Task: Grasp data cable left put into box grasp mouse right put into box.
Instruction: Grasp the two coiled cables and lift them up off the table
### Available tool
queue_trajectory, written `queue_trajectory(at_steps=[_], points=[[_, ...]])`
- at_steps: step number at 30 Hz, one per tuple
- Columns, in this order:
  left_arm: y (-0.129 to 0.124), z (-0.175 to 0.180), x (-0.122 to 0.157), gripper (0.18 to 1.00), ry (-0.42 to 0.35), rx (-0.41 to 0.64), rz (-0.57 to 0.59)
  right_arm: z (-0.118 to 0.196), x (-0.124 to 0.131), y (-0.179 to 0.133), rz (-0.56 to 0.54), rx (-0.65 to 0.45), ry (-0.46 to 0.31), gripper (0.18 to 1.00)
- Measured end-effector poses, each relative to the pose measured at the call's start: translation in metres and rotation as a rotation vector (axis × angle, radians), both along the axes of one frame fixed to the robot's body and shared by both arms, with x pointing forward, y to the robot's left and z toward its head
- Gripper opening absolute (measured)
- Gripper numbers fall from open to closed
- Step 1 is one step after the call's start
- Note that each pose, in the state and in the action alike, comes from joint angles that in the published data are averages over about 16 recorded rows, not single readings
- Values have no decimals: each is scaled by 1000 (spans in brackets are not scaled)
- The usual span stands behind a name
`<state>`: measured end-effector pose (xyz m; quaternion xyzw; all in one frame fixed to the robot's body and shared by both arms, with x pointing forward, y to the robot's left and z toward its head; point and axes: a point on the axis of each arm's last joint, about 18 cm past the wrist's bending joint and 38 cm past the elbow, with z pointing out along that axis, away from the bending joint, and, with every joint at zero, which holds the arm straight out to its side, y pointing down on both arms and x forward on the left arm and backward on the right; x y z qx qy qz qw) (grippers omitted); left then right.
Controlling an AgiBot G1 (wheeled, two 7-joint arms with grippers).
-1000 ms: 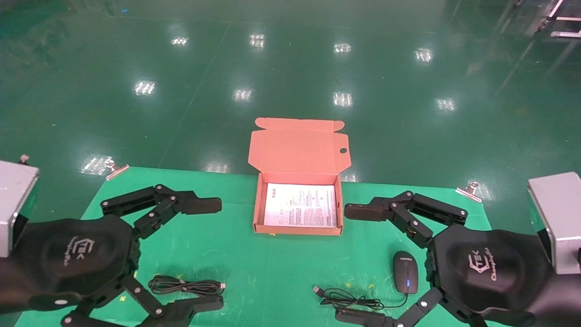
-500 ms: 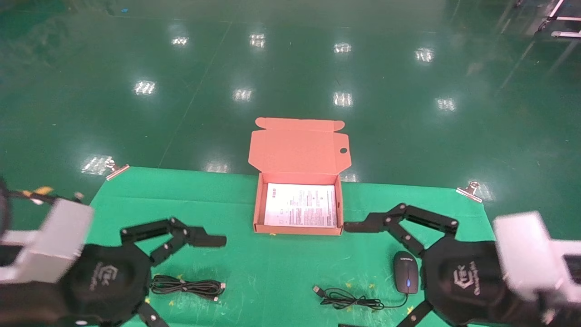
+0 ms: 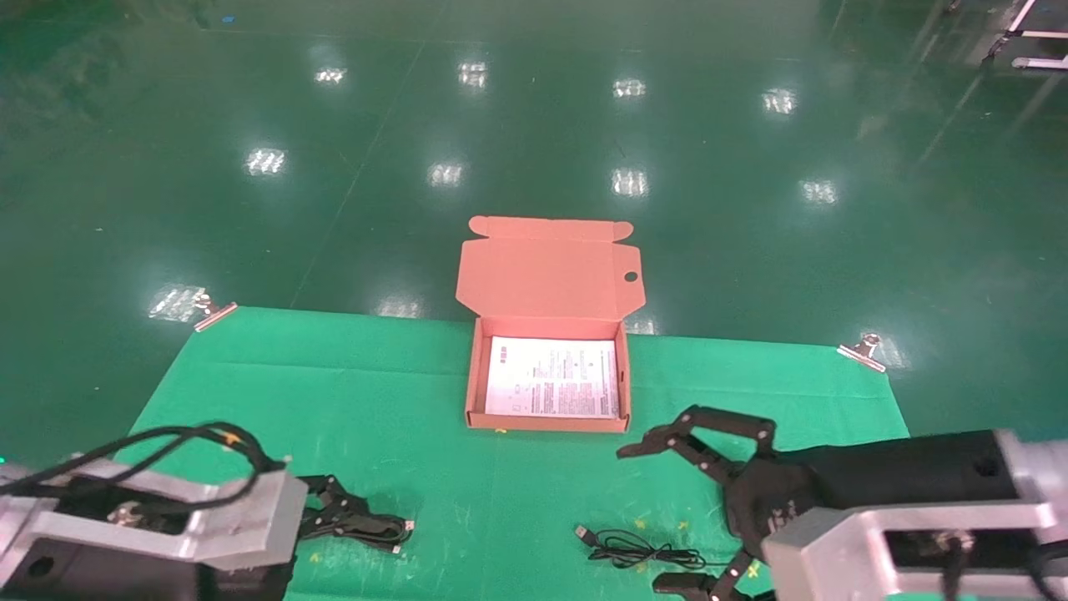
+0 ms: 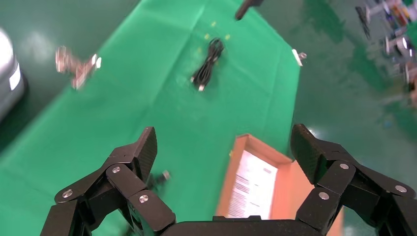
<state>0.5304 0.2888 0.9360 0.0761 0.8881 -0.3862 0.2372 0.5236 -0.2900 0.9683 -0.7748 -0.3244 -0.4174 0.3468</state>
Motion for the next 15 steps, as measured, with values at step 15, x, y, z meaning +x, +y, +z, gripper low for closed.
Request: queue_trajectory(at_steps=[15], points=[[-4,-26,48,1001,-45,340,106,-44,48,5,-66,-299,-135,1000]])
